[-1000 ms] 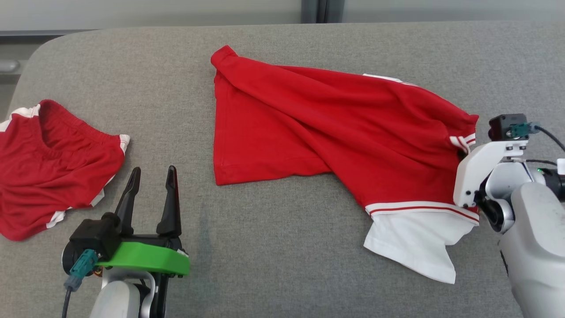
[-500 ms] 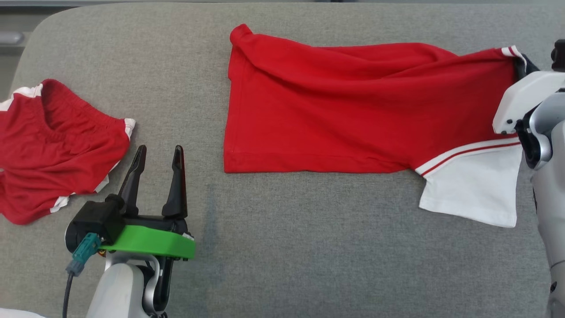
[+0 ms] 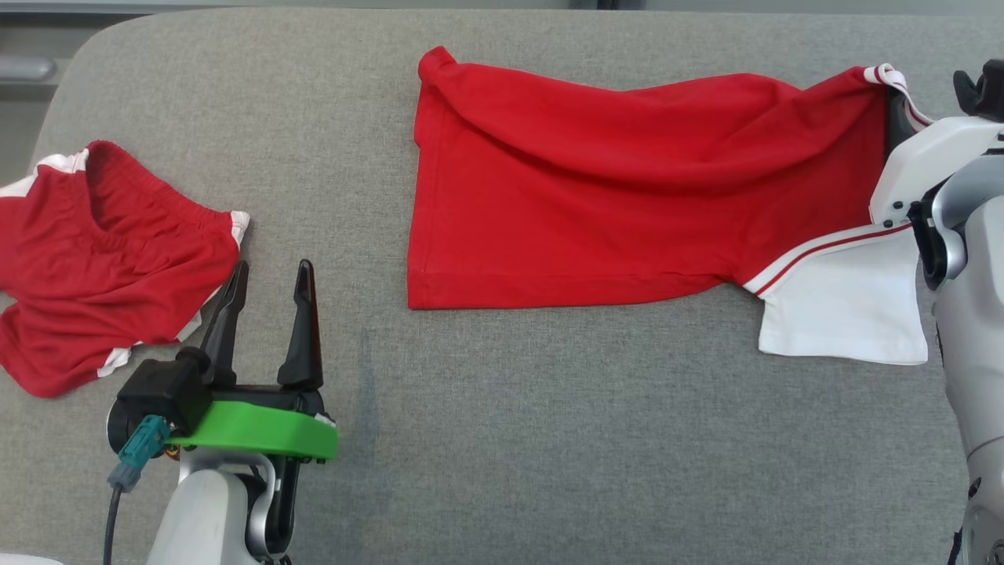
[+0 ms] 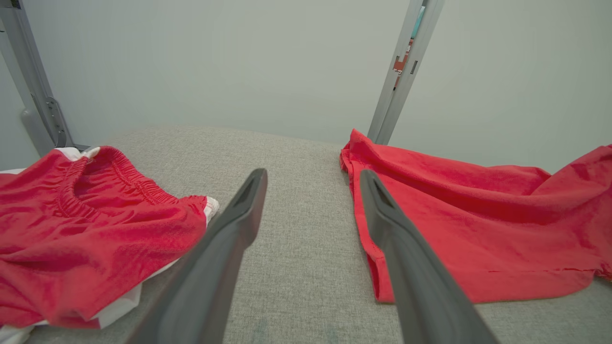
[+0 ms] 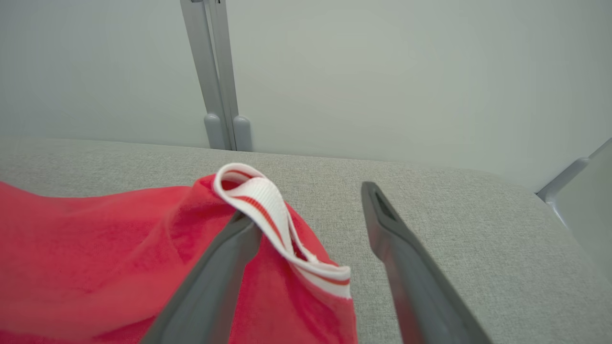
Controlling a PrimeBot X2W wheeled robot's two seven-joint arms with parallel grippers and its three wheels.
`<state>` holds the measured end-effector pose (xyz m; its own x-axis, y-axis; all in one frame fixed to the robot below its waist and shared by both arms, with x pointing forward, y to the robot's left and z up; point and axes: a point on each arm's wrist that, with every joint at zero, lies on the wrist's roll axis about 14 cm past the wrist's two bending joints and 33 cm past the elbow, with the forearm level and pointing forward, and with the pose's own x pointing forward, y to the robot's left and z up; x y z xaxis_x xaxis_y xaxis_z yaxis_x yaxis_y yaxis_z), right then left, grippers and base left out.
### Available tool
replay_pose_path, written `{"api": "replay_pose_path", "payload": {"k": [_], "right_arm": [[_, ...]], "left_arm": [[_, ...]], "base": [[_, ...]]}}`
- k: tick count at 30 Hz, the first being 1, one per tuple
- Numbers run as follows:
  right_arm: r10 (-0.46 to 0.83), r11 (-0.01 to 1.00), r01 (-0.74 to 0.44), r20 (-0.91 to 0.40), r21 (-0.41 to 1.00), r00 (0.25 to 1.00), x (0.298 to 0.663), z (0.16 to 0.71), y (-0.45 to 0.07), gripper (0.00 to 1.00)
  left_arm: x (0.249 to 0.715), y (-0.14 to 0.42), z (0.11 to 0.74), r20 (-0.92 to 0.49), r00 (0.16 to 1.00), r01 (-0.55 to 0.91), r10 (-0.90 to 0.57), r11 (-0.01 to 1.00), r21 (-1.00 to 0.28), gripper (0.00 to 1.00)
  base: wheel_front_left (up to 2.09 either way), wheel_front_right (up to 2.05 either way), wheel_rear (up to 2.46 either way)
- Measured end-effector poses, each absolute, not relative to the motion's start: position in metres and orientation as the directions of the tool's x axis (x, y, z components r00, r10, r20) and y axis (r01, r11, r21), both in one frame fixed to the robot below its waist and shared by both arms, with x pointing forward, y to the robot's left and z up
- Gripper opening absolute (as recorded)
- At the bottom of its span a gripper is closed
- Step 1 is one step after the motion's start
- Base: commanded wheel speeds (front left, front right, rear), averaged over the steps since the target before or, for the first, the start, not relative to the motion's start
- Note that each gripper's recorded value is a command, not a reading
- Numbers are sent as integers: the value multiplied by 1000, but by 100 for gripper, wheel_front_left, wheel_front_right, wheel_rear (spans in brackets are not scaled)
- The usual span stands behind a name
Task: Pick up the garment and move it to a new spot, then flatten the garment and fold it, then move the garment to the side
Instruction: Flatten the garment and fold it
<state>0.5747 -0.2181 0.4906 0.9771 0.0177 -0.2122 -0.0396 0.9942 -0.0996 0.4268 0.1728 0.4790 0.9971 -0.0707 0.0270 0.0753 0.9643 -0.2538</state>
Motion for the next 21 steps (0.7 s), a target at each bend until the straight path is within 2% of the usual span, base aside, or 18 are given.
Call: {"api": "replay_pose_path", "payload": {"k": [7,12,21], "right_arm": [[28,997,-40,-186,-63,982,543,486,-214,100],[40,997,-48,-141,-52,989,508,486,-211,100],[51,999,-51,6,-5,999,440,508,-201,100]], "left_arm": [[419,173,482,29,997,73,-68,964,-256,100],[408,172,484,31,997,73,-68,964,-255,100],[389,167,489,38,996,88,-81,964,-250,100]], "base": [[0,0,0],[0,0,0],[0,0,0]]}}
